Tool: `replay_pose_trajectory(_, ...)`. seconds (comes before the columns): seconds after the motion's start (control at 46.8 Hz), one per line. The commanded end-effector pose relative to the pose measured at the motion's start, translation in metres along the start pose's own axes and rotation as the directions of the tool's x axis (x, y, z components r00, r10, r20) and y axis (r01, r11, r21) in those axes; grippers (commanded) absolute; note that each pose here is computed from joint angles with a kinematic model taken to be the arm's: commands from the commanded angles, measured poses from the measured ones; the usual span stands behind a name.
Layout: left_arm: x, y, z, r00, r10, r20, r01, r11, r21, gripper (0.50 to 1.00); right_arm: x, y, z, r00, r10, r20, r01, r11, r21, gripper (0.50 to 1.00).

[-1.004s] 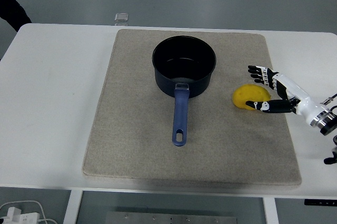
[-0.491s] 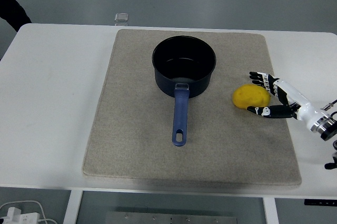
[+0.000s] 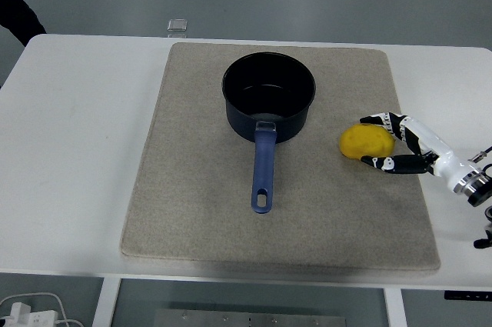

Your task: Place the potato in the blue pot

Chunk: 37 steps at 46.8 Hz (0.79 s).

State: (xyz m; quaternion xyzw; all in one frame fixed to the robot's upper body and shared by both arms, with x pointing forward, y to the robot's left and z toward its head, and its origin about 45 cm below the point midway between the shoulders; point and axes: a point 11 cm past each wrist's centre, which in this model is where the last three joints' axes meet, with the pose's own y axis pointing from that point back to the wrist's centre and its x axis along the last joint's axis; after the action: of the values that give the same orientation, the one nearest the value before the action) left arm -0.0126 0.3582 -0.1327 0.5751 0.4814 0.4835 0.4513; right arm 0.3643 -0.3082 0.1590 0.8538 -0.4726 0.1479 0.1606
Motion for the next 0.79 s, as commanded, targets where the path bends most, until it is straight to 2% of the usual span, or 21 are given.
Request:
replay_pose_trajectory(0.0, 0.0, 0.0, 0.0, 1.0, 0.001, 0.001, -0.001, 1.0, 0.0, 0.996, 0.0, 0.0, 0.001, 1.0, -0.003, -0.011, 0.003, 1.0, -0.004, 0.5)
replay_pose_trajectory(0.064, 0.0, 0.0, 0.0, 1.0, 0.001, 0.001, -0.001, 1.0, 0.0, 0.996, 0.003, 0.001, 0.003, 1.0, 0.014, -0.023, -0.014, 1.0, -0.008, 0.5)
replay_pose_trajectory(0.235, 0.0, 0.0, 0.0, 1.0, -0.001, 0.001, 0.001, 1.0, 0.0, 0.996, 0.007, -0.001, -0.001, 0.999, 0.029, -0.024, -0.029, 1.0, 0.011, 0.5)
replay_pose_trajectory(0.385, -0.002, 0.0, 0.0, 1.0, -0.006, 0.003, 0.006, 1.0, 0.0, 0.996, 0.018, -0.006, -0.01, 0.998, 0.055, -0.019, -0.054, 0.998, 0.031, 0.5)
replay_pose_trajectory(0.534, -0.003, 0.0, 0.0, 1.0, -0.008, 0.004, 0.008, 1.0, 0.0, 0.996, 0.032, -0.019, -0.031, 0.997, 0.083, 0.003, -0.083, 0.994, 0.073, 0.5)
replay_pose_trajectory(0.705, -0.003, 0.0, 0.0, 1.0, -0.009, 0.004, 0.009, 1.0, 0.0, 0.996, 0.05, -0.038, -0.063, 0.993, 0.114, 0.04, -0.119, 0.983, 0.138, 0.5)
replay_pose_trajectory(0.769, -0.003, 0.0, 0.0, 1.0, -0.01, 0.002, 0.01, 1.0, 0.0, 0.996, 0.051, -0.045, -0.073, 0.993, 0.111, 0.044, -0.117, 0.98, 0.16, 0.5)
